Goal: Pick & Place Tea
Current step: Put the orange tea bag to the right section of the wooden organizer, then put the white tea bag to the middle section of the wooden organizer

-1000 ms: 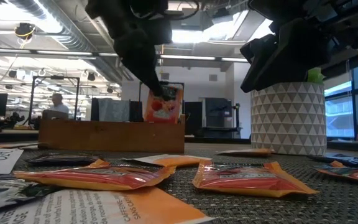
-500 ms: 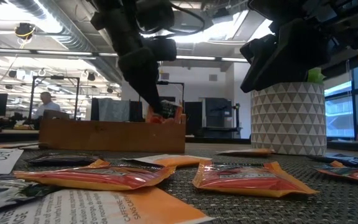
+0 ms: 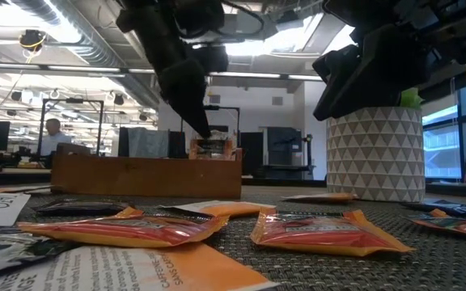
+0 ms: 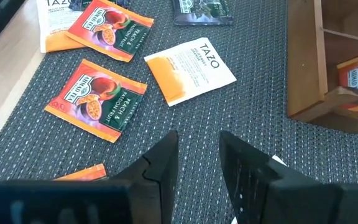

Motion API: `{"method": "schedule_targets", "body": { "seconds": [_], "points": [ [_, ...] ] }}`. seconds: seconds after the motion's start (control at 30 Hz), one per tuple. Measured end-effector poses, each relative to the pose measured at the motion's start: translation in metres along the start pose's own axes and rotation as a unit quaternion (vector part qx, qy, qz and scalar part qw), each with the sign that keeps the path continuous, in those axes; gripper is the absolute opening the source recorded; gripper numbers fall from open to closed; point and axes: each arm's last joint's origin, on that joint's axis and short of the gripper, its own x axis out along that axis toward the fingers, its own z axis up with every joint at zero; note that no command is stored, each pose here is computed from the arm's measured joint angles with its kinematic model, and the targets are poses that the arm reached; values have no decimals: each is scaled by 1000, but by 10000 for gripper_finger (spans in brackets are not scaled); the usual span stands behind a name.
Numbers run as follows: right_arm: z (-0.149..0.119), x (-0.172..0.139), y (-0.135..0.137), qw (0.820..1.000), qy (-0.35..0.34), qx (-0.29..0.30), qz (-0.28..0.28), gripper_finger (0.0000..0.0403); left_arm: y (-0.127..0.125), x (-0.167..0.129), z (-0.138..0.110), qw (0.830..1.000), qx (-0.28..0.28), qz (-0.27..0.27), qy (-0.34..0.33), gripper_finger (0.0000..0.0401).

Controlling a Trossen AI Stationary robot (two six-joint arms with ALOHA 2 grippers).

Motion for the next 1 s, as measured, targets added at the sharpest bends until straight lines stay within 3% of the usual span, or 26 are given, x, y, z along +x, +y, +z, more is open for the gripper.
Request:
{"method": "schedule_targets", "body": {
  "seconds": [0.4, 0.7, 1.0],
  "points": [
    [-1, 0, 0, 1000, 3, -2, 0, 120, 3, -55, 6, 997, -2, 17, -76, 130],
    [-1, 0, 0, 1000, 3, -1, 0, 120, -40, -74, 5, 992, 47, 0, -121, 130],
    [0, 0, 0, 1000, -1, 0, 0, 120, -69, -81, 1, 989, 44, -32, -137, 130]
  ]
}}
